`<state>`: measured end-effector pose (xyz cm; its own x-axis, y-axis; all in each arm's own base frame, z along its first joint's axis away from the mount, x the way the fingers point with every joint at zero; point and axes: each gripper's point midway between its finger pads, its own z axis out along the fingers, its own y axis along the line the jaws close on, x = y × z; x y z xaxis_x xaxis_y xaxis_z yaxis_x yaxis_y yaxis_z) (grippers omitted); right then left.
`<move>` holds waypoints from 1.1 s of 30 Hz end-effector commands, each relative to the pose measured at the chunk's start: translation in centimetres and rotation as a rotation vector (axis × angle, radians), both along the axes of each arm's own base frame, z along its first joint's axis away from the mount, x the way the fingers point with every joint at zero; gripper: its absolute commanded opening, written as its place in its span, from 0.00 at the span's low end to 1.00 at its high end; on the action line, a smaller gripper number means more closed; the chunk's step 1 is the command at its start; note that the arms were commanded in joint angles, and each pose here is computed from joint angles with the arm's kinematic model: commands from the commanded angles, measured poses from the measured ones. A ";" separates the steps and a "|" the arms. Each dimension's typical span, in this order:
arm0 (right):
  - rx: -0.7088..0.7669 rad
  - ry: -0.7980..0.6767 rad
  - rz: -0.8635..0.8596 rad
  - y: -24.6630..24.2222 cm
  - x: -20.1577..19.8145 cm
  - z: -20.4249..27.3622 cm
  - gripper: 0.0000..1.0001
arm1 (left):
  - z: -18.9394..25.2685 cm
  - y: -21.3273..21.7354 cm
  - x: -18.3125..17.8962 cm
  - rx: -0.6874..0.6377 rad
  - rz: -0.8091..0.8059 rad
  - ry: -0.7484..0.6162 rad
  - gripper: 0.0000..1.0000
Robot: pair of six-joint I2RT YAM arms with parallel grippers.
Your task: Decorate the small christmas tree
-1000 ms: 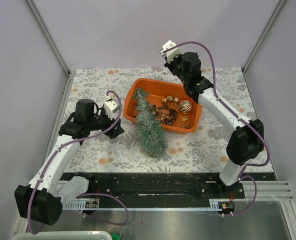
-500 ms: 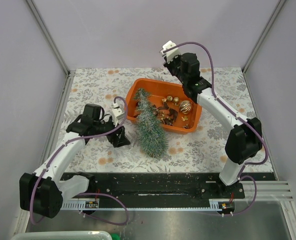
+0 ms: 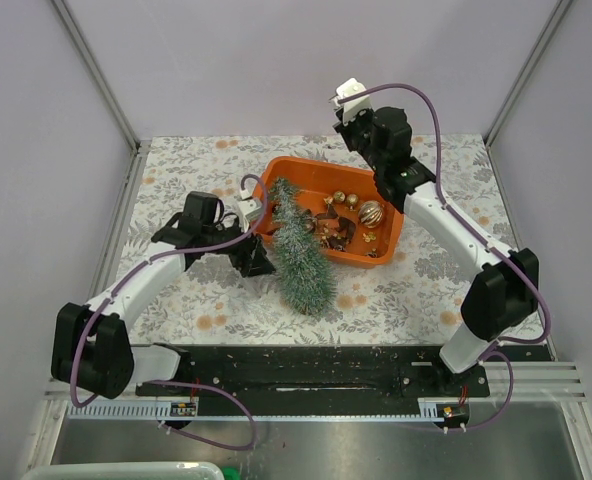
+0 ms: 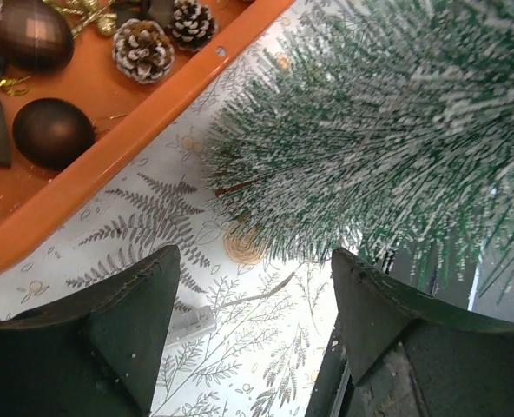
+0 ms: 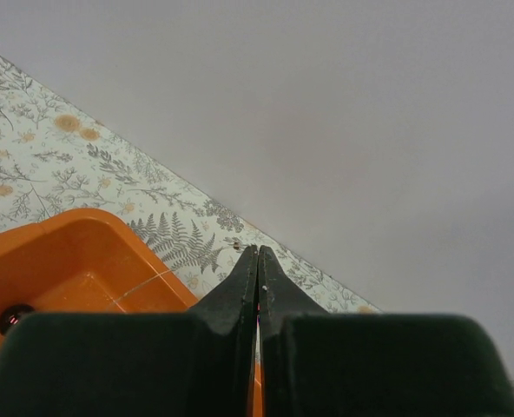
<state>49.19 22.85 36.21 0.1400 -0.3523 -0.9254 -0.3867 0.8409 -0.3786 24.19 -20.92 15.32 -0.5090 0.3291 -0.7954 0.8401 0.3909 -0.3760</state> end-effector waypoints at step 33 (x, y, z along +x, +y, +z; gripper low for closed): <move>0.065 -0.061 0.041 -0.1 -1.8 3.5 0.00 | 1.1 -0.7 -1.5 -0.043 -0.172 -0.078 0.00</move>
